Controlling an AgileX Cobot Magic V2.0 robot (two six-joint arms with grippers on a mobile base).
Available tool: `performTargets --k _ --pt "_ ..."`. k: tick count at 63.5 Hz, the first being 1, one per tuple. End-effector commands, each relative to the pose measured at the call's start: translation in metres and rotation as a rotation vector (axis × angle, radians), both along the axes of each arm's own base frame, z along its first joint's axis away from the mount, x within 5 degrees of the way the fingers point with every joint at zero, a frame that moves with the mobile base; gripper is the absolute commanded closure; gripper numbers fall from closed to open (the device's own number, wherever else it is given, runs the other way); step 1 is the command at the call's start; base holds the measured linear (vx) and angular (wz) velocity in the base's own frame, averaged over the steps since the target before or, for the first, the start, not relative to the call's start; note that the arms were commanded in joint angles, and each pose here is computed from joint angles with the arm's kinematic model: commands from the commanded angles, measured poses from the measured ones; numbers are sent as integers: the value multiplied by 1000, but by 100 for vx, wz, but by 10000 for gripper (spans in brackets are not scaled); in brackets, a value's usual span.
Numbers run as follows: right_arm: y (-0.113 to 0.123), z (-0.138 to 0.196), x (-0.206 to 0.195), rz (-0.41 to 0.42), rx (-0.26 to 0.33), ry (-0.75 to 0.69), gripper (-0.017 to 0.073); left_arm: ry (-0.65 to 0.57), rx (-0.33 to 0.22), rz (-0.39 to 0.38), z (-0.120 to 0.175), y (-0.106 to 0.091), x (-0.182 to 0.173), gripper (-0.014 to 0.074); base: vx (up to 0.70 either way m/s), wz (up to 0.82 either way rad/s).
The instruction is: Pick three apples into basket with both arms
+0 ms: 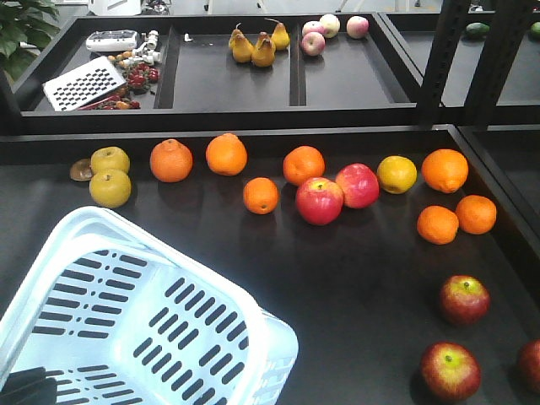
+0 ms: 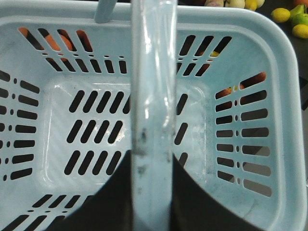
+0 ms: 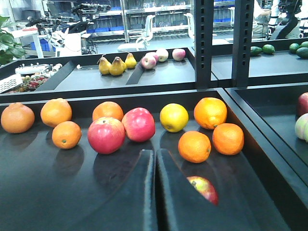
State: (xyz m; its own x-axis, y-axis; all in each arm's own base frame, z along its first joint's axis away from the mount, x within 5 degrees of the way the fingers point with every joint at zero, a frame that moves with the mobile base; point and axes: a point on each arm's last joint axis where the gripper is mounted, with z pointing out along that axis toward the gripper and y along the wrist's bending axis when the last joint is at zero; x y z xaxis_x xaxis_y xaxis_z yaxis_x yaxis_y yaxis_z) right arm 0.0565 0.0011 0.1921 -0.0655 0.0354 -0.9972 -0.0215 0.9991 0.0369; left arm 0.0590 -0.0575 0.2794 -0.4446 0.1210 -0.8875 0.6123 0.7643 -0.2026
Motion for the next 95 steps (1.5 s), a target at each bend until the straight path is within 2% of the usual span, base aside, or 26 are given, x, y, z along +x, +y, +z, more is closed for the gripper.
performTargets --k 1,95 --pt "0 3 0 -4 -16 -74 564 -73 -91 41 18 0 4 600 8 -2" --pt "0 3 0 -4 -16 -74 564 -75 -92 43 18 0 4 600 1 1"
